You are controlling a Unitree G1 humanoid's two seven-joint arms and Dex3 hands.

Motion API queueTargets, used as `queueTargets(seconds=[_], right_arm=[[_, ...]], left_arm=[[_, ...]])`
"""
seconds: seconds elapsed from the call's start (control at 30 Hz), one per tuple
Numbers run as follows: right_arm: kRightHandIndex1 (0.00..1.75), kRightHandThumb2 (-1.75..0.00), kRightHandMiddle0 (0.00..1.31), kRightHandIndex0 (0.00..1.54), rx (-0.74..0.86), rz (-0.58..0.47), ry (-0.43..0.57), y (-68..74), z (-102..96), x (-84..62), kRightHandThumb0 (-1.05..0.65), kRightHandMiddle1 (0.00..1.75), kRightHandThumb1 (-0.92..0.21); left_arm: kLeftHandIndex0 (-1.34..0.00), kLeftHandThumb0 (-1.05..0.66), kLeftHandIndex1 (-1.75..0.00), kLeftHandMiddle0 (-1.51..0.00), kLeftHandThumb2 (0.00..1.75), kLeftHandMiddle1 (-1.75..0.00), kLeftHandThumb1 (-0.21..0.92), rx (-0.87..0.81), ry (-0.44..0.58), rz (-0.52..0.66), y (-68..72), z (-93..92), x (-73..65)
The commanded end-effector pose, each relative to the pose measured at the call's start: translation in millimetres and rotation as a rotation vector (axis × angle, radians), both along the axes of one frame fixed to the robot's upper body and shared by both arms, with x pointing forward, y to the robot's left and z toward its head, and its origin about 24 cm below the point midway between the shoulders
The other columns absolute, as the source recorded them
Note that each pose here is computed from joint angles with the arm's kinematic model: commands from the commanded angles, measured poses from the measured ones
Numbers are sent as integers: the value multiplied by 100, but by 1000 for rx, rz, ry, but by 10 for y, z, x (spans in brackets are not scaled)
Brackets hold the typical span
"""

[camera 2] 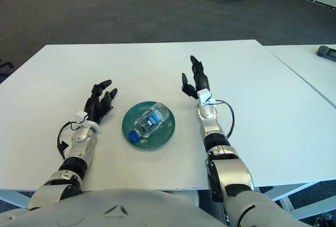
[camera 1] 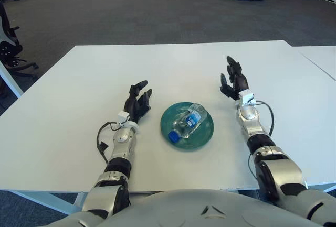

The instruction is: Put the bottle into the plate.

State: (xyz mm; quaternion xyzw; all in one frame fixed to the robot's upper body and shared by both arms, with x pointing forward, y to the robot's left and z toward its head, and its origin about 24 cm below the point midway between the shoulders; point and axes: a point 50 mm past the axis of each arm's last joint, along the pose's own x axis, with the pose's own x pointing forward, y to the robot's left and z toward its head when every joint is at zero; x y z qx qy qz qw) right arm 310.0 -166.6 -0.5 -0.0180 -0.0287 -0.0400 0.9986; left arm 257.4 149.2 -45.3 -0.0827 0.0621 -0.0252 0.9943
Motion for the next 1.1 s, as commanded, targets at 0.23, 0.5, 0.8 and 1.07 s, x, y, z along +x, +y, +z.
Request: queueTargets(seconds=[0.23,0.5,0.8,1.07], right_arm=[[6,-86,0,33,102,17,213,110,-318,-75,-69,72,-92],[4,-89,0,32,98,45,323,85,-442,-116,-72,69,-92],[4,-91,0,33,114,51,401,80,-615,-274,-76,68,-92],[3,-91,0,33,111,54,412,114,-697,-388,-75,68,-92]], left_arm=[[-2,-64,-100,-59,78,-12,92,-12,81,26,11,-157,-146],[-1,-64,-99,-58,80,-12,92,-4,77,17,16,-152,-150],[0,-66,-98,-56,78,-12,92,0,81,8,18,-153,-149],[0,-68,-96,-53,77,-12,92,9,88,7,14,-153,-142]])
